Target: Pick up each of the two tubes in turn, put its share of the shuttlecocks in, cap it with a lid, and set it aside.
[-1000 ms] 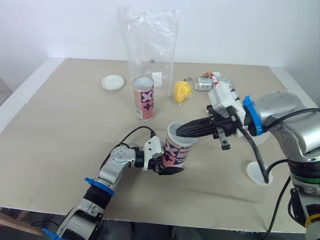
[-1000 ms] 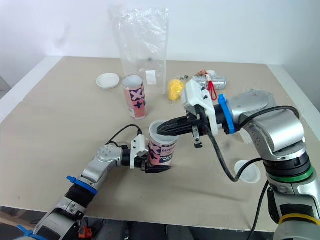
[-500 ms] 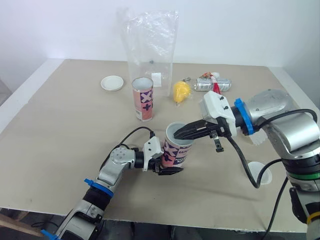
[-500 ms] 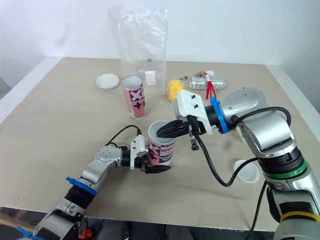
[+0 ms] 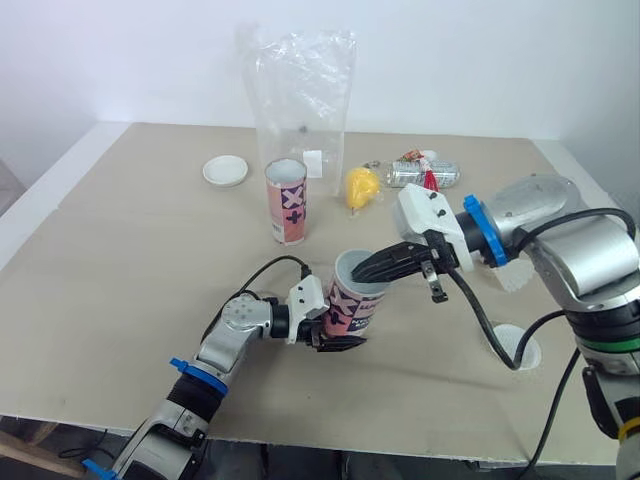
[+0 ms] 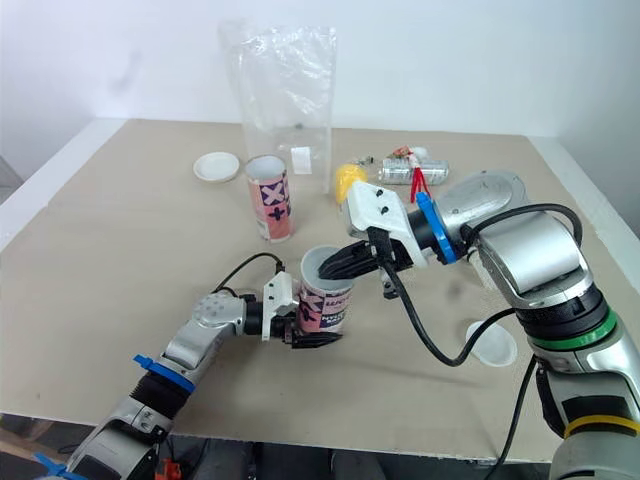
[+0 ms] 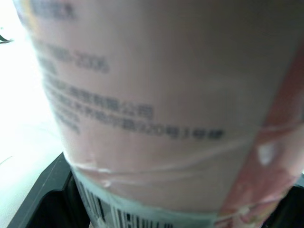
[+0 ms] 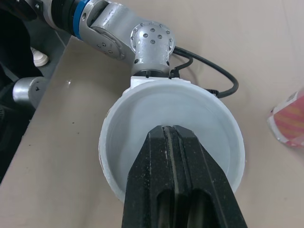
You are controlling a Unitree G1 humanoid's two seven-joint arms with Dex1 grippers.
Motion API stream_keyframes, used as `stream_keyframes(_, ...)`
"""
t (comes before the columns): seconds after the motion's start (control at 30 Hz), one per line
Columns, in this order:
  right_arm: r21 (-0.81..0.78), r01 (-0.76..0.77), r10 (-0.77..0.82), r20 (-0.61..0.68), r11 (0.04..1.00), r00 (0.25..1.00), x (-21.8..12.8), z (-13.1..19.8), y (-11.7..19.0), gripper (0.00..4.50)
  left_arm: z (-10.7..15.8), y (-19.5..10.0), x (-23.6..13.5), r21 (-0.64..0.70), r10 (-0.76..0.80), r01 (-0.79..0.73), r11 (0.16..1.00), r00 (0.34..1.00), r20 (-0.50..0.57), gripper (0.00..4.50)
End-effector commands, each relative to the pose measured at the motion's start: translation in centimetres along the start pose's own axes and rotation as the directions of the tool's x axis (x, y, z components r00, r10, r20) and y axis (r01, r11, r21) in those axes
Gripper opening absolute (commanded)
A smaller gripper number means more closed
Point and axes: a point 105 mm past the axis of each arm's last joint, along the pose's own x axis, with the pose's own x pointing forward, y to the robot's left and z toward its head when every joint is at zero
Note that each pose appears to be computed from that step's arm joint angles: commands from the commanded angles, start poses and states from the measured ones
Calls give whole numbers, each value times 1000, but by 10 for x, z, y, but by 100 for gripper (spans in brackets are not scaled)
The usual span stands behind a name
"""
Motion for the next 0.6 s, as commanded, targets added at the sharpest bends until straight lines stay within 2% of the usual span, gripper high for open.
stream_keyframes(0.03, 122, -37, 32, 46, 992, 998, 1, -3, -1, 5, -16, -7, 2, -61, -20, 17, 998, 999, -39, 371)
stream_keyframes(0.17, 181, 68, -115, 262, 981, 958, -47, 25, -17, 5, -15, -4, 0, -55, -9, 7, 998, 999, -38, 371)
stream_keyframes(0.27, 275, 176, -263, 323, 945, 909, -81, 15, -21, 5, -14, -2, -2, -49, -1, -1, 999, 999, -36, 371)
stream_keyframes(0.33, 357, 244, -374, 361, 902, 854, -91, -3, -20, 5, -12, -2, -2, -42, 3, -4, 999, 1000, -28, 371)
stream_keyframes(0.4, 387, 341, -477, 345, 857, 808, -93, -31, -15, 5, -9, -1, -2, -34, 7, -8, 999, 1000, -18, 371)
stream_keyframes(0.47, 391, 387, -517, 317, 835, 795, -85, -52, -3, 5, -6, 0, -2, -23, 10, -10, 1000, 1000, -9, 371)
stream_keyframes(0.57, 348, 386, -482, 250, 854, 840, -57, -79, 27, 5, -1, 1, -2, -12, 15, -15, 1000, 1000, 6, 371)
stream_keyframes(0.6, 350, 369, -466, 254, 861, 848, -51, -81, 34, 67, 0, 1, -2, -11, 16, -16, 1000, 1000, 8, 371)
